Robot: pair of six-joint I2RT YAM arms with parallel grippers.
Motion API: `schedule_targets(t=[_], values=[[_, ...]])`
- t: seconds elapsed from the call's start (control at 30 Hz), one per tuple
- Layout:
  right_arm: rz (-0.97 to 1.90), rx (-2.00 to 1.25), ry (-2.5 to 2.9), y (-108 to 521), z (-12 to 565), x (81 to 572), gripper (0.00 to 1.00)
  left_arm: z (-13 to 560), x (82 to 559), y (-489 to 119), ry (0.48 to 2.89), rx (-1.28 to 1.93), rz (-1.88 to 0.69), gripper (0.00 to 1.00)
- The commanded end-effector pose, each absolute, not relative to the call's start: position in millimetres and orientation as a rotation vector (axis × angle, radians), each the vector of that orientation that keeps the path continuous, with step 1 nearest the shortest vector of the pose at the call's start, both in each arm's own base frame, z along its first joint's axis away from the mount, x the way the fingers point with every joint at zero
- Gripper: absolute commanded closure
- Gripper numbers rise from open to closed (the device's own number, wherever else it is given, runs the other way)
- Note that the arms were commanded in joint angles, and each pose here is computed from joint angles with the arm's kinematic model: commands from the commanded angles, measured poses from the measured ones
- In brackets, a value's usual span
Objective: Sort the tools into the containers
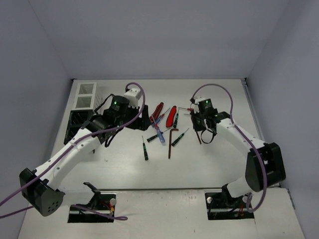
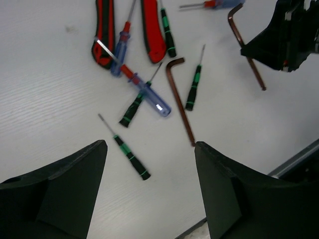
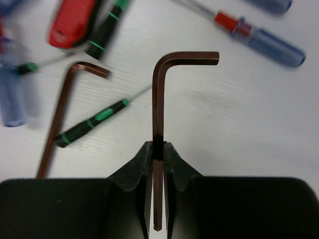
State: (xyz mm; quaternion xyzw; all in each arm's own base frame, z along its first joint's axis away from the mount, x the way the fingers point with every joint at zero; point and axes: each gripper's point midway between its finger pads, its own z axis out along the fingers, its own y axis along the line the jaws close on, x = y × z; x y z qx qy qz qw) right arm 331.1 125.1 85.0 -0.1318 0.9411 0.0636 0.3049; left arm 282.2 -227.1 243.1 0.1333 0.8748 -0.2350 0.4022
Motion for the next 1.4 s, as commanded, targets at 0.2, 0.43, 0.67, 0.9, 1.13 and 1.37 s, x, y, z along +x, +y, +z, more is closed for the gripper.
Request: schedule_targets(t=[0.2, 0.43, 0.67, 0.9, 1.13, 1.37], values=[[0.439, -0.515, 2.051, 175.6, 210.5, 304.3, 1.00, 332.4, 294.0, -308.9, 1.962, 0.256, -1.064, 0.32], [0.560, -0.604, 1.930, 199.2, 244.2, 282.6, 1.00, 345.0, 295.4, -342.1, 1.920, 0.325, -1.116, 0.32], [0.620, -0.654, 1.893, 216.6, 253.8, 272.4, 1.00, 349.9, 291.5, -362.0, 1.891, 0.354, -1.156, 0.33], [0.655, -0.681, 1.867, 230.2, 259.4, 267.0, 1.00, 337.8, 300.4, -368.8, 1.944, 0.325, -1.127, 0.36], [0.668, -0.698, 1.857, 239.8, 259.3, 263.6, 1.00, 320.9, 304.8, -372.5, 2.014, 0.296, -1.105, 0.41], [0.677, -0.705, 1.847, 244.3, 261.0, 263.4, 1.00, 322.3, 302.3, -374.0, 2.009, 0.277, -1.139, 0.69]])
